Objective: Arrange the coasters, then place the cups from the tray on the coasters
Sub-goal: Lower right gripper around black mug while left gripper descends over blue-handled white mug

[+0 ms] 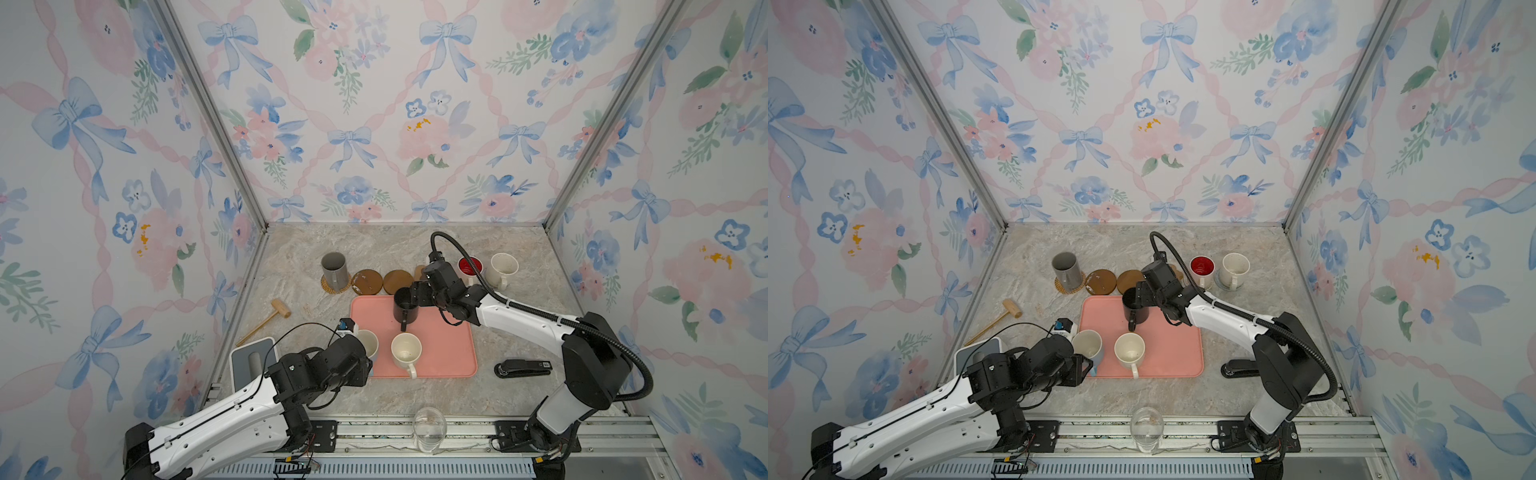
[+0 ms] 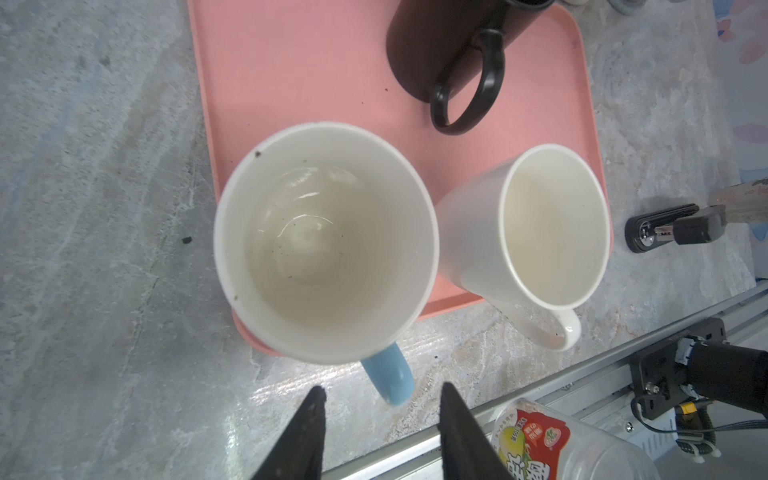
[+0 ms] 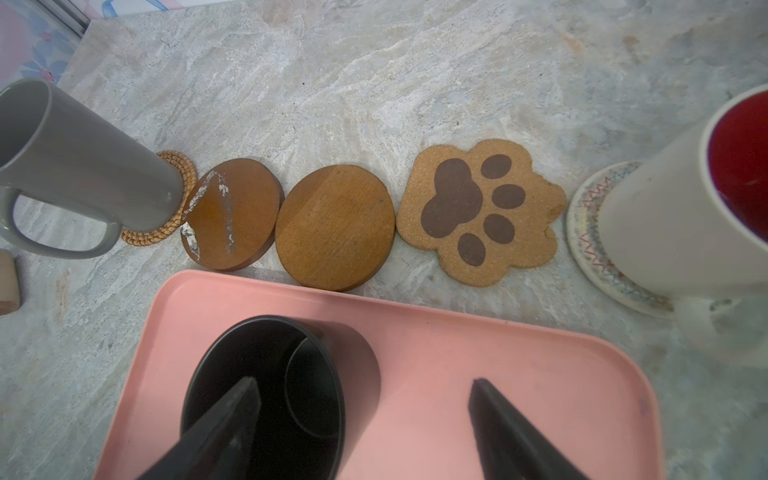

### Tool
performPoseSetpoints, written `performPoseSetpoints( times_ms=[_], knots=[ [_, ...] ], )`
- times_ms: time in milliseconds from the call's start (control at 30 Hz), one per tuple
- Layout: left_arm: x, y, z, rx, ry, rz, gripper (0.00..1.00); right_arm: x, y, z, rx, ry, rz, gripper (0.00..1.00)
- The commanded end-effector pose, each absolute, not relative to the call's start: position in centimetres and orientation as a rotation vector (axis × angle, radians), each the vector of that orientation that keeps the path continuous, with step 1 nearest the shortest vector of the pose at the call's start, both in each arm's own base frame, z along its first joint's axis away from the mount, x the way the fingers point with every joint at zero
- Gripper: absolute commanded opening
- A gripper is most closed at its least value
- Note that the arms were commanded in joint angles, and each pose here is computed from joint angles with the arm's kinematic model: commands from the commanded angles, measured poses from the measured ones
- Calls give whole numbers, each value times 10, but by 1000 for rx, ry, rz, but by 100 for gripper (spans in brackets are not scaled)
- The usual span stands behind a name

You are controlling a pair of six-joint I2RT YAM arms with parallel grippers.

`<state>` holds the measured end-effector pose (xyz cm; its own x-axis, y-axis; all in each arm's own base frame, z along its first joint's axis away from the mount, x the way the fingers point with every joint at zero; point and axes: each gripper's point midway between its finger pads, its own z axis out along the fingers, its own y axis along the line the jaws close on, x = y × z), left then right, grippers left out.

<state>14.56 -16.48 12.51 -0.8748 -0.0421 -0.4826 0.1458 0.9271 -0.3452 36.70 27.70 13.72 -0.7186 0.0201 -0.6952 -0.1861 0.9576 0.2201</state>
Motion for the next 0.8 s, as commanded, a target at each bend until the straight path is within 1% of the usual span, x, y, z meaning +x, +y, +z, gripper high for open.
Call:
performPoseSetpoints(
  times_ms=[0,300,400,767],
  knots=[
    [146,-161,121,60,2601,-467,42,375,281,143,-92,2337,382,82],
    [148,-163,120,35,2613,-457,43,372,274,145,-83,2334,350,82],
    [148,-163,120,15,2612,-454,43,370,269,157,-71,2306,353,82],
    [149,-169,110,-20,2655,-386,45,364,255,166,-59,2283,321,83]
  ],
)
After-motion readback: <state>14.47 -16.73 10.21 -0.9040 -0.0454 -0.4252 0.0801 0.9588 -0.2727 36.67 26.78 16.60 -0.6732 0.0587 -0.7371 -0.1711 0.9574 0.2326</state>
